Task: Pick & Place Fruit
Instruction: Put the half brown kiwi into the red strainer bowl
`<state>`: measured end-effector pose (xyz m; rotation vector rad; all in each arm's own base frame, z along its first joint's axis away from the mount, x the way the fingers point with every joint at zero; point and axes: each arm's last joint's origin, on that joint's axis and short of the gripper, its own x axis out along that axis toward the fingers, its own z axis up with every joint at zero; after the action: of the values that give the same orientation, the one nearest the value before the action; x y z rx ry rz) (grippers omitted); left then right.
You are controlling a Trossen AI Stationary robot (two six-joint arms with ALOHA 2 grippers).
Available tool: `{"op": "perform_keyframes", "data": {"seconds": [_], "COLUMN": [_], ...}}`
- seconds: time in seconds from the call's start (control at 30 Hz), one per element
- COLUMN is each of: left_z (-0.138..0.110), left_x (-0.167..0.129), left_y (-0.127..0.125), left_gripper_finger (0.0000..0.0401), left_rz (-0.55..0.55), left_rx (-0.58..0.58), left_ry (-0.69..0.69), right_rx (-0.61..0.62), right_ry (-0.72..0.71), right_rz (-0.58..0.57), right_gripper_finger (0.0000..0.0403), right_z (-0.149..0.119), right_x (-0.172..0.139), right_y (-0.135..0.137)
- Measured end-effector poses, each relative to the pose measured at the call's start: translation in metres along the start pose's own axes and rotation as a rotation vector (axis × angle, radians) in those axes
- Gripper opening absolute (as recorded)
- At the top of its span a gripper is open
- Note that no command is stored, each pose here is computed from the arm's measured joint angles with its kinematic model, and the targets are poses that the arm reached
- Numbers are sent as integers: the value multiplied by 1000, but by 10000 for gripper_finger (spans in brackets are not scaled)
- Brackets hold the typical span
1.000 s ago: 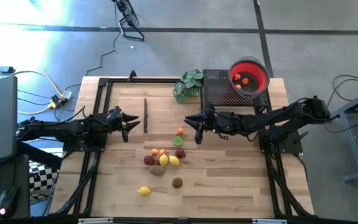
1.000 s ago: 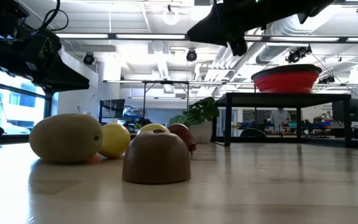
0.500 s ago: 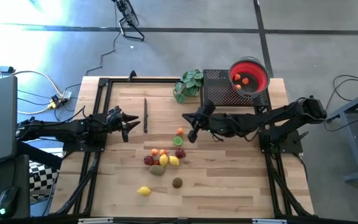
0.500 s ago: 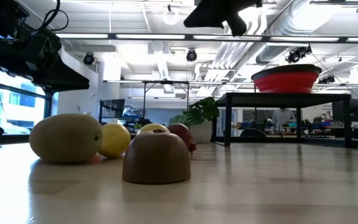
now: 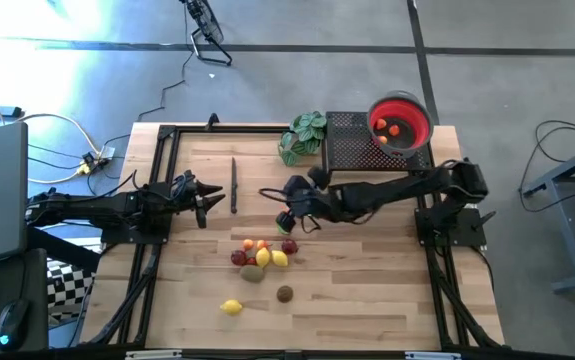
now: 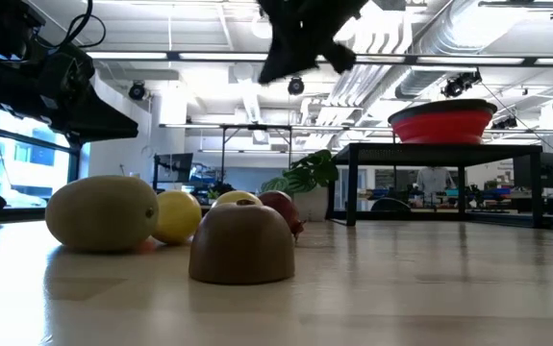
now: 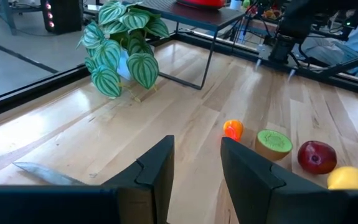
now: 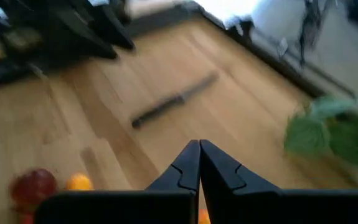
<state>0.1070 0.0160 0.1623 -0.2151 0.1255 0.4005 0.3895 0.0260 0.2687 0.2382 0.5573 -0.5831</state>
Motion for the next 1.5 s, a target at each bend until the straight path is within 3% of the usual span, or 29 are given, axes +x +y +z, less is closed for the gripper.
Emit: {"op": "perform_keyframes", "data": {"seconds": [0.23, 0.37, 0.57, 0.87, 1.0, 1.37, 1.5], "left_z": [0, 0, 0, 0, 0, 0, 0], "left_x": [0, 0, 0, 0, 0, 0, 0], "left_y": [0, 0, 0, 0, 0, 0, 0], "left_gripper_finger": [127, 127, 127, 127, 127, 127, 127], "left_rz": [7, 8, 8, 9, 9, 9, 9], "left_rx": [0, 0, 0, 0, 0, 0, 0], "left_ry": [-2, -2, -2, -2, -2, -2, -1], "right_rx": [143, 185, 81, -71, -215, -825, -905], "right_ry": [138, 147, 167, 248, 225, 101, 78], "right_rz": [12, 17, 16, 144, 183, 266, 343], "right_gripper_finger": [2, 2, 2, 19, 65, 258, 309], "right_z": [-2, 1, -1, -5, -4, 1, 1], "right_x": [16, 20, 20, 18, 19, 19, 19], "right_y": [-8, -13, -14, -11, -10, -6, -4]}}
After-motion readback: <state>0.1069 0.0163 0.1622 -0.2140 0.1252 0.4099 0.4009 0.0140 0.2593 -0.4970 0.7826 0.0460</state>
